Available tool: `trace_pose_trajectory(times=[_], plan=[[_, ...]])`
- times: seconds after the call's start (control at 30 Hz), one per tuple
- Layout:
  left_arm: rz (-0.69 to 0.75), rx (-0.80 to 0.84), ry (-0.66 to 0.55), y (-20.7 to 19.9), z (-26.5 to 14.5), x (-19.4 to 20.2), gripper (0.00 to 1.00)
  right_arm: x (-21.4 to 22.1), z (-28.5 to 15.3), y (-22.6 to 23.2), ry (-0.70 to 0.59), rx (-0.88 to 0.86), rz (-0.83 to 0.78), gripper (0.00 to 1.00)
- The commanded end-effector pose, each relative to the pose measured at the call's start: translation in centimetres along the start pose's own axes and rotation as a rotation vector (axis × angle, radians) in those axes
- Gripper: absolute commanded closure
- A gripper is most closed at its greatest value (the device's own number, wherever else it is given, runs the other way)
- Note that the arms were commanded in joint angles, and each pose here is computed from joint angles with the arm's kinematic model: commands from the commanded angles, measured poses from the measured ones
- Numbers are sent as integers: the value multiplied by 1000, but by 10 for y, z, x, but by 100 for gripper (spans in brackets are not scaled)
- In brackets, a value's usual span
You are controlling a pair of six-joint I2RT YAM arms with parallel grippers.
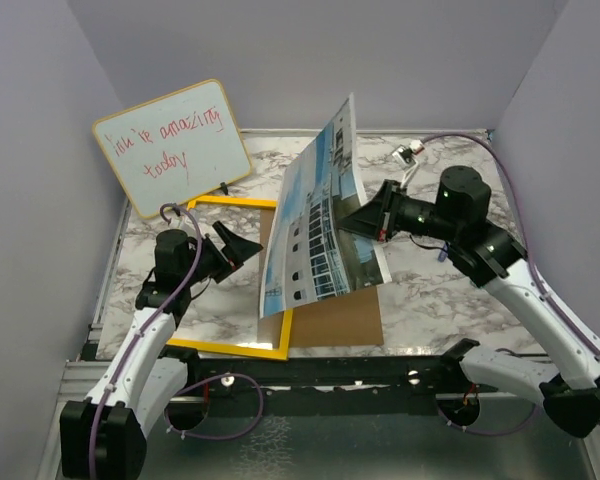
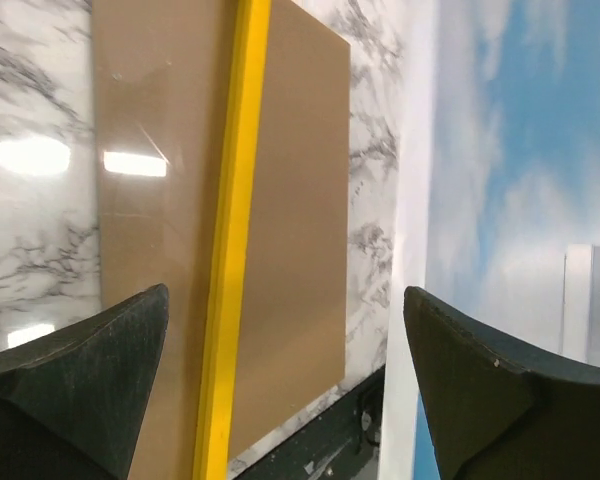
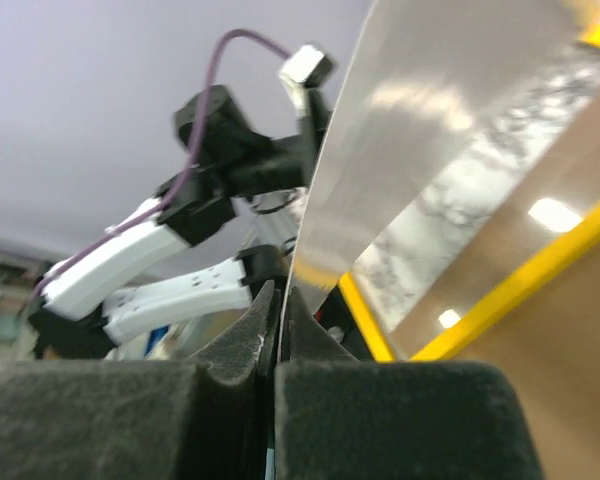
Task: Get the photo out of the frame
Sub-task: Place the photo in the photo frame.
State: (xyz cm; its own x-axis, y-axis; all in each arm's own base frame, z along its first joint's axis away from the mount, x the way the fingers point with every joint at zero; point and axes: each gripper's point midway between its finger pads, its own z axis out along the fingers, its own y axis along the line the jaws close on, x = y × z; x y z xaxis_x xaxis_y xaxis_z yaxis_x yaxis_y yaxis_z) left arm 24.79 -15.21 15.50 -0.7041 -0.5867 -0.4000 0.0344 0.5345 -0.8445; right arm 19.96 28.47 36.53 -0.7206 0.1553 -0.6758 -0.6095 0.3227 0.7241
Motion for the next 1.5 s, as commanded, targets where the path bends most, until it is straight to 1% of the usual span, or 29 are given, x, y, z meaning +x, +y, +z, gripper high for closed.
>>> trace_pose_trajectory(times=[0.0, 0.07, 0.17, 0.3, 0.37, 0.43, 0.47, 0.53, 0.6, 0.67, 0.7, 0.77, 0.83, 0.87, 0.93, 1.0, 1.03, 1.1, 1.17, 1.33, 1.4, 1.47], plan=[[46, -186, -79, 19, -14, -23, 1, 16, -42, -65, -124, 379, 24, 100], [47, -230, -96, 25, -17, -28, 1, 43, -57, -103, -96, 539, 78, 100], [37, -225, -96, 26, -16, -27, 1, 96, -65, -150, -51, 666, 237, 100], [6, -176, -78, 27, -12, -17, 1, 145, -60, -186, -85, 680, 427, 100], [11, -141, -37, 27, -9, -8, 1, 157, -58, -201, -116, 688, 481, 100], [66, -107, 16, 24, -7, -1, 1, 160, -59, -216, -139, 736, 506, 100], [86, -113, 49, 25, -7, 2, 1, 160, -59, -219, -137, 768, 528, 100], [117, -79, 93, 15, -5, 1, 1, 159, -52, -216, -107, 748, 538, 100], [134, -158, 97, 25, -7, -2, 1, 164, -48, -214, -88, 723, 561, 100], [118, -184, 87, 30, -9, -1, 1, 173, -47, -215, -69, 709, 578, 99], [112, -188, 80, 31, -9, 1, 1, 177, -48, -215, -58, 700, 585, 96], [118, -192, 94, 30, -6, 8, 1, 188, -48, -214, -27, 678, 591, 84], [149, -205, 152, 29, 1, 24, 1, 198, -50, -214, 20, 677, 579, 73], [167, -228, 184, 32, 6, 32, 1, 203, -53, -216, 43, 702, 576, 69], [202, -275, 234, 40, 13, 47, 1, 210, -59, -219, 84, 730, 547, 69], [222, -276, 235, 39, 18, 51, 1, 212, -61, -221, 103, 742, 531, 68], [224, -259, 222, 37, 19, 50, 1, 213, -60, -222, 110, 742, 524, 66], [222, -252, 182, 36, 20, 45, 1, 216, -61, -225, 135, 756, 514, 56], [219, -250, 174, 36, 20, 44, 1, 221, -64, -231, 163, 801, 510, 50], [190, -206, 268, 41, 27, 65, 1, 225, -79, -248, 193, 939, 488, 38], [166, -214, 292, 46, 30, 72, 2, 225, -85, -254, 196, 990, 476, 31], [155, -196, 299, 43, 35, 78, 2, 223, -83, -256, 197, 988, 458, 31]])
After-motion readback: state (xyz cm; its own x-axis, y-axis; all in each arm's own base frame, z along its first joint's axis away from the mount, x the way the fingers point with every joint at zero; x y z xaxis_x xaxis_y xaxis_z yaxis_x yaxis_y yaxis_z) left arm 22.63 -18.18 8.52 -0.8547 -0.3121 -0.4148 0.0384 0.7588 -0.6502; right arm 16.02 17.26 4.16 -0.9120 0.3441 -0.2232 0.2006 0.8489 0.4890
